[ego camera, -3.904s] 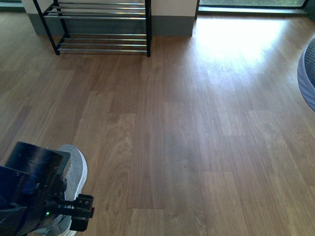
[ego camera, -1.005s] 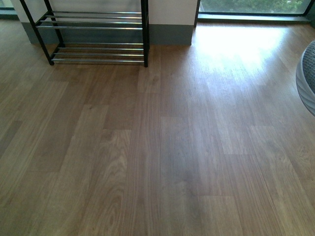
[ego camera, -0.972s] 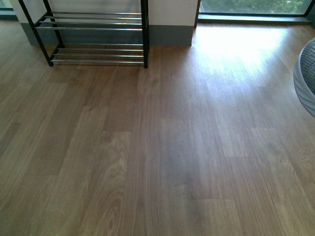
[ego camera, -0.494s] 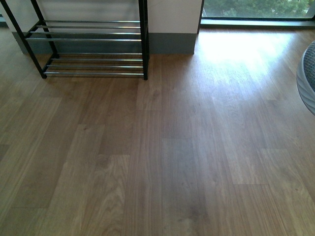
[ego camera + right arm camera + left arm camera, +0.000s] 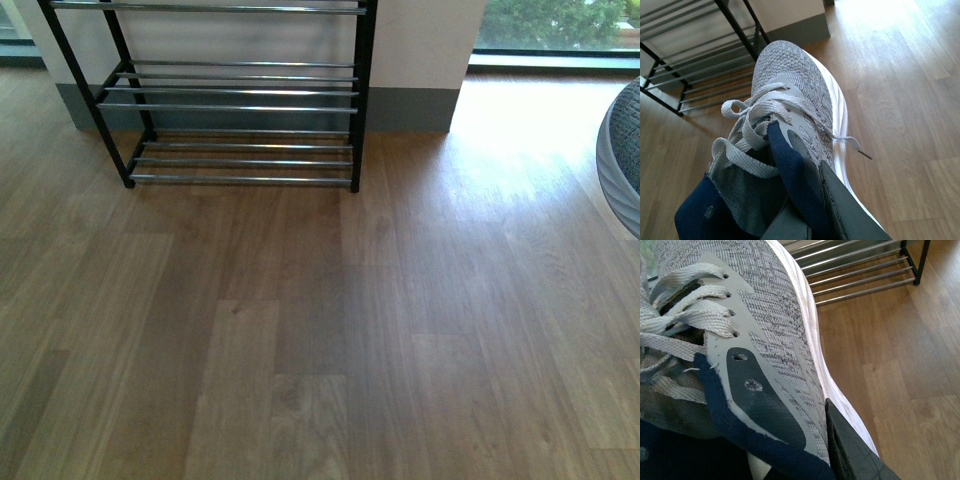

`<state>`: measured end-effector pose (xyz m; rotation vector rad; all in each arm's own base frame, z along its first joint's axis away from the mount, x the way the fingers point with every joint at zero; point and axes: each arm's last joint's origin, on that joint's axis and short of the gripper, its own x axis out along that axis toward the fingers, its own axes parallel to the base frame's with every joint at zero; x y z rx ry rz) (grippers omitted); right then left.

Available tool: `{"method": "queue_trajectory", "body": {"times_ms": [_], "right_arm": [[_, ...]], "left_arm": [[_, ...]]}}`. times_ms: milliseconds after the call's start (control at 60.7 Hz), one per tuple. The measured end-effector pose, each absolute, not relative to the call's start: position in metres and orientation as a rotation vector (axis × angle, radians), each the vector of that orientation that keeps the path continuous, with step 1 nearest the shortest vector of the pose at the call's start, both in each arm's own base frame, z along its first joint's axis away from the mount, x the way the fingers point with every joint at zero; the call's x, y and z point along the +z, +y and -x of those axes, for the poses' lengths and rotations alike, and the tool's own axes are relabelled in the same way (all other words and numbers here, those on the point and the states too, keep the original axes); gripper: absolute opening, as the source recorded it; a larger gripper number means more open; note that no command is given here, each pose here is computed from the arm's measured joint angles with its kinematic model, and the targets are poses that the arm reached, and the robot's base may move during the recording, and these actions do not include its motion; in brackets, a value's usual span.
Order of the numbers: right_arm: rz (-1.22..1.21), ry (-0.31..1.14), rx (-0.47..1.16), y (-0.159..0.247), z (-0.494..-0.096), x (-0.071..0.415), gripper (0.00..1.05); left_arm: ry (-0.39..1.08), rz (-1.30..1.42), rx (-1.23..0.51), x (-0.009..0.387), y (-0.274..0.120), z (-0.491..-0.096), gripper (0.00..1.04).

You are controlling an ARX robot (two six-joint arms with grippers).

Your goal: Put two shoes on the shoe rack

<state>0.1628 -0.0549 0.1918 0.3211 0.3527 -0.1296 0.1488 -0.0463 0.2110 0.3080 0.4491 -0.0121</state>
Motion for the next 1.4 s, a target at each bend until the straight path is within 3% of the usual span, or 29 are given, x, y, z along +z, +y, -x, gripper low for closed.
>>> {"method": "queue_trajectory", "body": {"times_ms": [1400], "right_arm": [[-0.323,0.355,-0.128,-0.0546,-0.1631,0.1915,0.01]], "left_arm": [[0.449,-0.308,-0.010,0.2110,-0.0463,-0.1487,0.02]]}}
